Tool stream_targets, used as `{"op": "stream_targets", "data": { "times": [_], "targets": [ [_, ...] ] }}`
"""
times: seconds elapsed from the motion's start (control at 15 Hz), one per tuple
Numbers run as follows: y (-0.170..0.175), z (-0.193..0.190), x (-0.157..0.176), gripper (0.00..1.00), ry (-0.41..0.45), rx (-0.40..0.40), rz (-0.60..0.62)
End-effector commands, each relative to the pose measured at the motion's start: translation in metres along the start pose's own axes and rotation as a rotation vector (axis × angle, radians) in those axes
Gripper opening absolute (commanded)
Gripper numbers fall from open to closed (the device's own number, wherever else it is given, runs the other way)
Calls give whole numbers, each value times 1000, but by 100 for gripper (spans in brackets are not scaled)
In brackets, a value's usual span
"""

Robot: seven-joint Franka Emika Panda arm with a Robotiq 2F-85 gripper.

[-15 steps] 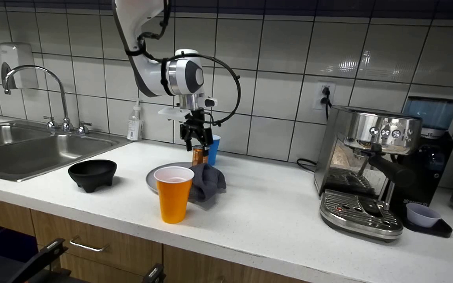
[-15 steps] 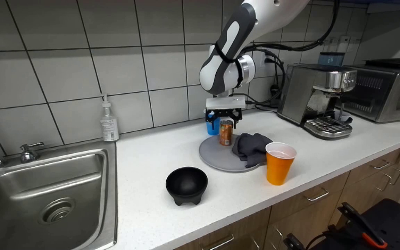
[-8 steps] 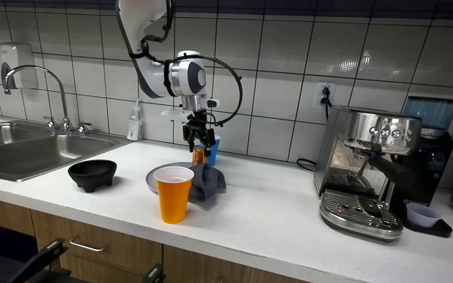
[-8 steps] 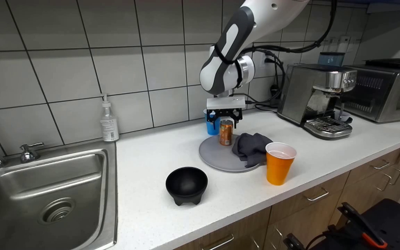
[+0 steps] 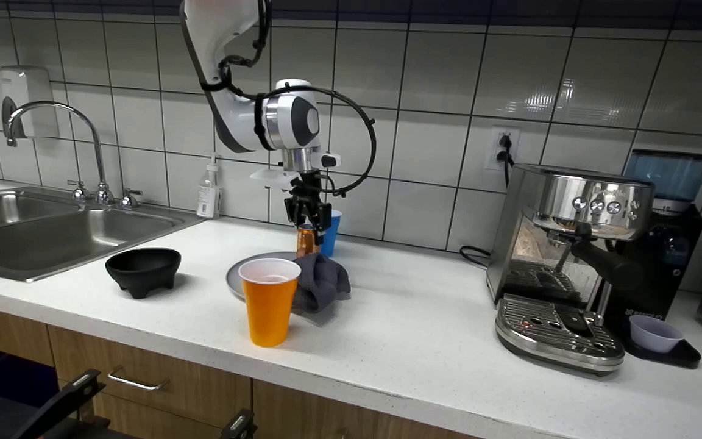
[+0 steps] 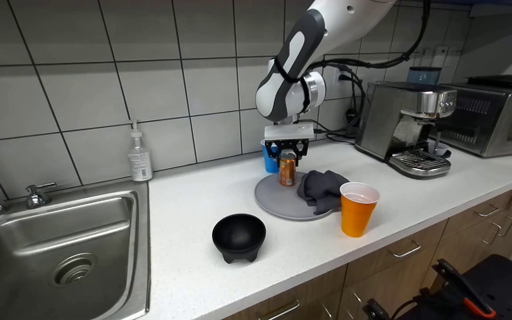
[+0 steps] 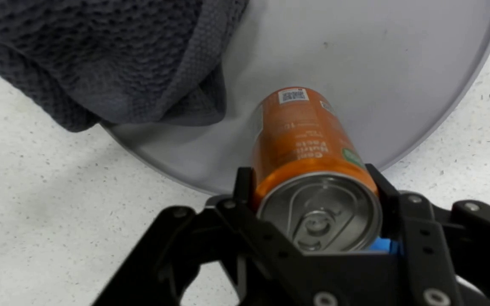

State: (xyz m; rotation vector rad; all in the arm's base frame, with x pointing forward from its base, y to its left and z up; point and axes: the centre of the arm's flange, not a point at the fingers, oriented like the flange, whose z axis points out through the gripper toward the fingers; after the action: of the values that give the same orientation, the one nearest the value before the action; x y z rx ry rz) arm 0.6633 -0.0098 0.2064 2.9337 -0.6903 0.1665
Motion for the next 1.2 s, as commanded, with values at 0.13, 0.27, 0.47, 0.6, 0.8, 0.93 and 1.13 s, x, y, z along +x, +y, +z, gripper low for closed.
{"op": "stream_targets", "data": {
  "times": [0.13,0.27,0.47,0.6,0.8,0.93,1.13],
  "targets": [
    [1,-11,5,38,-8,9,26],
    [4,-15,5,38,-4,20,35],
    [11,-18,7,38,-6,31,53],
    [16,-21,8,38,-3,39,62],
    [25,-27,12,38,4,51,78],
    [33,-32,14,38,9,58,89],
    [45,-38,19,38,18,65,105]
  ]
}}
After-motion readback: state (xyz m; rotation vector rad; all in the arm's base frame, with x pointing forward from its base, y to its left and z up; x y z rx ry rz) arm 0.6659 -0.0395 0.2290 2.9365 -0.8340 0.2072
